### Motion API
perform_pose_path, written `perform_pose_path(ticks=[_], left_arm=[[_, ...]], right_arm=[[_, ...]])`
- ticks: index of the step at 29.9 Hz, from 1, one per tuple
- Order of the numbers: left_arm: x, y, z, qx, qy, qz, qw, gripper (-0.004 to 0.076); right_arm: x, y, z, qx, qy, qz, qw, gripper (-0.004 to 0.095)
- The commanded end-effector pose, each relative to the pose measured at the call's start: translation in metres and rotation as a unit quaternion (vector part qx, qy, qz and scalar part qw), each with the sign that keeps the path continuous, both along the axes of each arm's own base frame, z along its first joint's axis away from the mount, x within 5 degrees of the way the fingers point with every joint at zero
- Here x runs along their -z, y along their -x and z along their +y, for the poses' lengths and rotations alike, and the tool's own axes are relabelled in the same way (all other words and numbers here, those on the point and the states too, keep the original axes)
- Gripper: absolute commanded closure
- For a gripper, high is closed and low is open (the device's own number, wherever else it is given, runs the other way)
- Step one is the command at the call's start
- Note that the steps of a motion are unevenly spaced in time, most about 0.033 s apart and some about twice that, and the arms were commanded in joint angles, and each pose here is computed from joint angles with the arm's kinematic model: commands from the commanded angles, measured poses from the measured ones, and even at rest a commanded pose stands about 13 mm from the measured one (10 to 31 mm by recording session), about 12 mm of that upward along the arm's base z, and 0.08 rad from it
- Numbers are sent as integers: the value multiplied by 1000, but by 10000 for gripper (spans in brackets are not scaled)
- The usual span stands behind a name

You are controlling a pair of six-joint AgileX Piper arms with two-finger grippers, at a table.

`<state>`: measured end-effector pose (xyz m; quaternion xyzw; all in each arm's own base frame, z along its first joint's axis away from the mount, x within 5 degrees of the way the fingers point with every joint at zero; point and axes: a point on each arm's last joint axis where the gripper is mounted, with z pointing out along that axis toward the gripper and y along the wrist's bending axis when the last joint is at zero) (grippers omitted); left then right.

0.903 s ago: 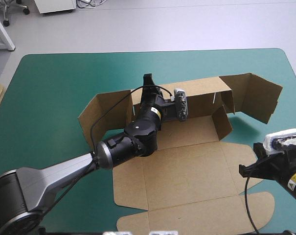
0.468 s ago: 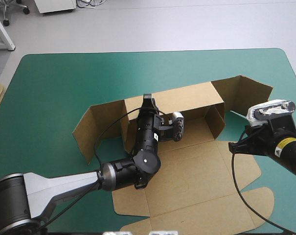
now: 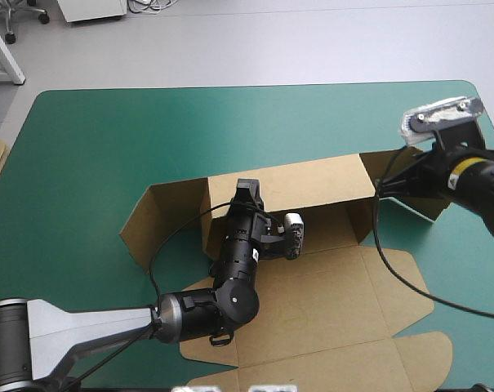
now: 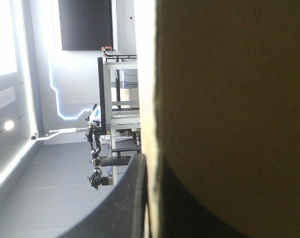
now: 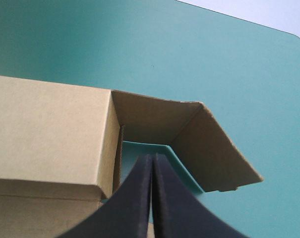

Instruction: Fold the box

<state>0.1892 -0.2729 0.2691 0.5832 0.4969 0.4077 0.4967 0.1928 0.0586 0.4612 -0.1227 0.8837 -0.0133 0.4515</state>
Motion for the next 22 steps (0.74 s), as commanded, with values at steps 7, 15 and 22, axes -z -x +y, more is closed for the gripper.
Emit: perform_pose_path(ticks=[7,15,22], left_arm=[[-25,2,2,8,34,-51,998,734],[-23,3,0,19,34,-43,998,734],[-23,3,0,19,42,-41,998,734]], right_arm=[[-29,-79,-20,28,-9,45,999,928],[-2,-140,-63,36,-112,93,989,928],[42,-180,-68,30,-124,153,980,928]])
